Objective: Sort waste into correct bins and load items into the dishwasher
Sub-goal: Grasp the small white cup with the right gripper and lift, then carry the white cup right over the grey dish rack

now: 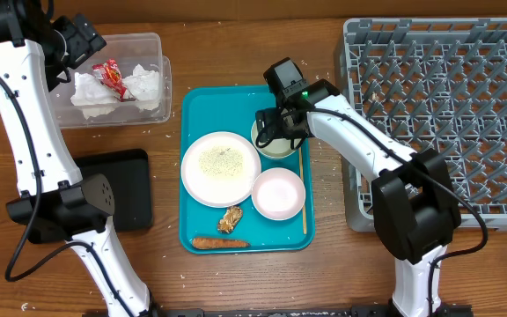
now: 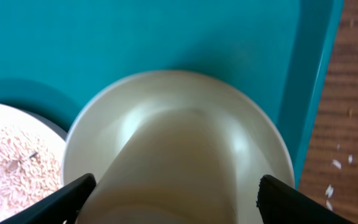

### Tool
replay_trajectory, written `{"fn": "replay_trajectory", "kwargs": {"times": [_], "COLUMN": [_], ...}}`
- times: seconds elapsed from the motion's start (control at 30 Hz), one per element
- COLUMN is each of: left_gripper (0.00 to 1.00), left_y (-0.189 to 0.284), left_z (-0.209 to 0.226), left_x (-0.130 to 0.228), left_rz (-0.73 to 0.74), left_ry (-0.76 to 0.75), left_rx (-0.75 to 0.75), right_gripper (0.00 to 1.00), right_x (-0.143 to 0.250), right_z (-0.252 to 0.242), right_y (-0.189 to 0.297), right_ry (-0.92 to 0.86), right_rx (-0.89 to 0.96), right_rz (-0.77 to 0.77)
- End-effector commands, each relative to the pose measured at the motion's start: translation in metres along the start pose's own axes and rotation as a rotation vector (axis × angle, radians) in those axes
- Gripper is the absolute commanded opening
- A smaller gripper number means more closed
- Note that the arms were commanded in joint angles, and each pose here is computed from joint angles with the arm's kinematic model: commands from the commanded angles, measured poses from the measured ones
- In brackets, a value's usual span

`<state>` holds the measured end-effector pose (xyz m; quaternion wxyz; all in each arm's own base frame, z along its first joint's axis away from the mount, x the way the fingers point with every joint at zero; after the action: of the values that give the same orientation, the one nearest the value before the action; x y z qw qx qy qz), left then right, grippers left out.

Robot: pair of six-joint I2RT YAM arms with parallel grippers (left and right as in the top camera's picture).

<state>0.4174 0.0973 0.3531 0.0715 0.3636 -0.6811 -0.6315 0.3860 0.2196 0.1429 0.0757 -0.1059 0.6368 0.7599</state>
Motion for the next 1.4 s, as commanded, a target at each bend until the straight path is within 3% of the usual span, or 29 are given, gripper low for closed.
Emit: {"fn": "replay_trajectory", "kwargs": {"times": [0.0, 0.33, 0.57, 0.73, 0.9, 1.13, 1.27, 1.37], "left_gripper": [1.00, 1.00, 1.00, 1.00, 1.00, 1.00, 1.00, 1.00], "left_y": [0.005, 0.005, 0.005, 0.005, 0.005, 0.005, 0.005, 0.005], "left_z": [0.000, 0.000, 0.000, 0.000, 0.000, 0.000, 0.000, 0.000], "left_x": [-0.001, -0.001, -0.001, -0.001, -0.001, -0.001, -0.001, -0.001], "left_rz": [-0.011, -0.011, -0.011, -0.011, -0.011, -0.011, -0.011, -0.011], "left_ry": [0.012, 0.012, 0.012, 0.012, 0.012, 0.012, 0.012, 0.012], "left_rx": [0.012, 0.012, 0.012, 0.012, 0.012, 0.012, 0.012, 0.012], "right_gripper": [0.81, 0.61, 0.61, 0.61, 0.61, 0.61, 0.63, 0.77], "right_x": [0.001, -0.019, -0.052, -0.077, -0.087, -0.063, -0.051, -0.043], "right_z": [0.006, 0.016, -0.008, -0.071, -0.178, -0.332, -0.378, -0.402], "right_y": [0.004, 0.046, 0.128, 0.201, 0.245, 0.262, 0.256, 0.245], "right_ry": [-0.032, -0.035, -0.099, -0.222, -0.440, -0.774, -0.870, -0.919], "right_rx": [-0.034, -0.061, 0.037, 0.133, 0.229, 0.389, 0.433, 0.452], "right_rz": [0.019, -0.027, -0.197, -0.358, -0.447, -0.456, -0.432, -0.392]}}
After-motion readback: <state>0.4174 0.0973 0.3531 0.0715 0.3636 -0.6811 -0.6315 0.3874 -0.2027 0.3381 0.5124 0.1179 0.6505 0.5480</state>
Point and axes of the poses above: each gripper's point midway between its finger pads, its own y axis back along the fingers, its own z axis along the line the jaws close on, x = y × z, the point moved 9 cm from there along y, back along the fingers, and after that the axes turned 5 degrees about -y, right-handed, at the moved point
